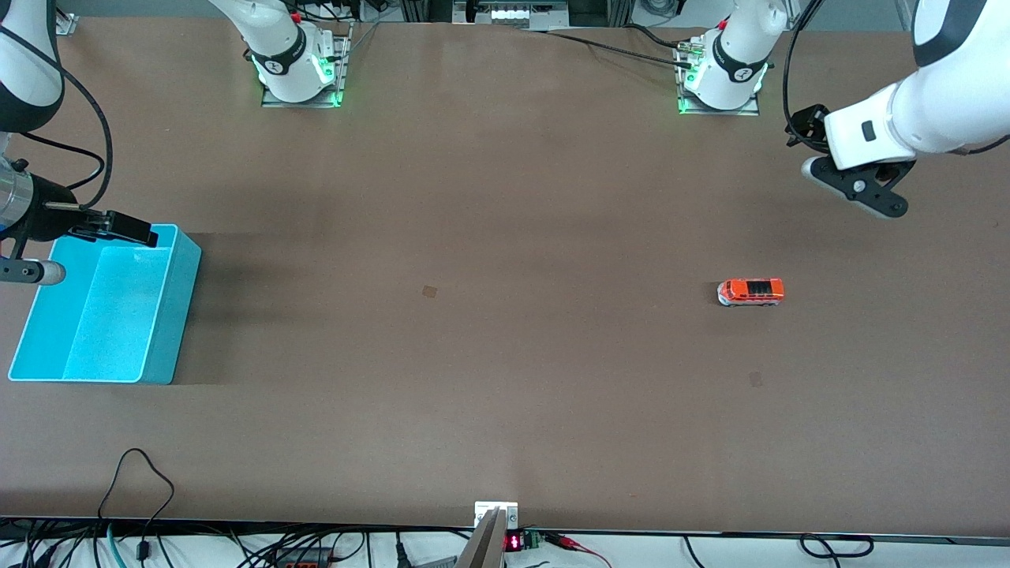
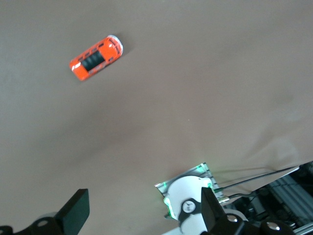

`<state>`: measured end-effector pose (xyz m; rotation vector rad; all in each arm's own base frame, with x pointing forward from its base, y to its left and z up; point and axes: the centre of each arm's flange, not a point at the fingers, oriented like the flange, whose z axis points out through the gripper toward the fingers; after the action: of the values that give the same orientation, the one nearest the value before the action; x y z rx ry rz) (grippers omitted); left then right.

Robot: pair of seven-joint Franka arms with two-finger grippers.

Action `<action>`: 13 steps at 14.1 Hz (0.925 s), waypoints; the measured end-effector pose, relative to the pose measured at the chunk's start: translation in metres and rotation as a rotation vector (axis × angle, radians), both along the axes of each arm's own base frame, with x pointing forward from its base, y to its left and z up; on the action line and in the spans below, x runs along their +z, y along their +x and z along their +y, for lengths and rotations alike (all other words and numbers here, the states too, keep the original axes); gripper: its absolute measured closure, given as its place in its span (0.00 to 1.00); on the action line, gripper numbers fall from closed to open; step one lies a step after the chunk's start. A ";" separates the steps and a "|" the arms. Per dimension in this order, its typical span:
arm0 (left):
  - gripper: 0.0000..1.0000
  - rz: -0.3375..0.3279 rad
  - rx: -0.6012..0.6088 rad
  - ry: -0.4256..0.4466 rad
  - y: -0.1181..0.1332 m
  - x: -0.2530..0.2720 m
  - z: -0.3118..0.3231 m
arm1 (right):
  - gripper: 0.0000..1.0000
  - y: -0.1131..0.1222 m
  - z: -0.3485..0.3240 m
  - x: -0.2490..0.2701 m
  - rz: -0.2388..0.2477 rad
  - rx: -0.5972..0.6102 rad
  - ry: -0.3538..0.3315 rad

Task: Wind up bus and store in blue box
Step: 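Move the left gripper over the orange toy bus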

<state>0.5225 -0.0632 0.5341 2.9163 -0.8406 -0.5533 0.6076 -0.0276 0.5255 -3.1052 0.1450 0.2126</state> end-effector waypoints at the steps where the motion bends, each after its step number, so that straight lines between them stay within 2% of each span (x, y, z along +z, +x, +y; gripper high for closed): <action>1: 0.00 -0.009 -0.050 -0.022 0.010 -0.013 0.000 | 0.00 0.001 0.000 -0.002 0.004 0.000 0.000; 5: 0.00 -0.025 -0.238 -0.055 0.045 -0.065 0.003 | 0.00 0.001 -0.001 -0.006 0.012 -0.001 0.000; 13: 0.00 -0.096 -0.525 -0.140 0.075 -0.113 0.026 | 0.00 0.002 -0.001 -0.015 0.034 0.000 0.001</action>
<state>0.5972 -0.0367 0.4208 2.6008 -1.6026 -0.3572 0.6099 -0.0282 0.5103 -3.1020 0.1461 0.2649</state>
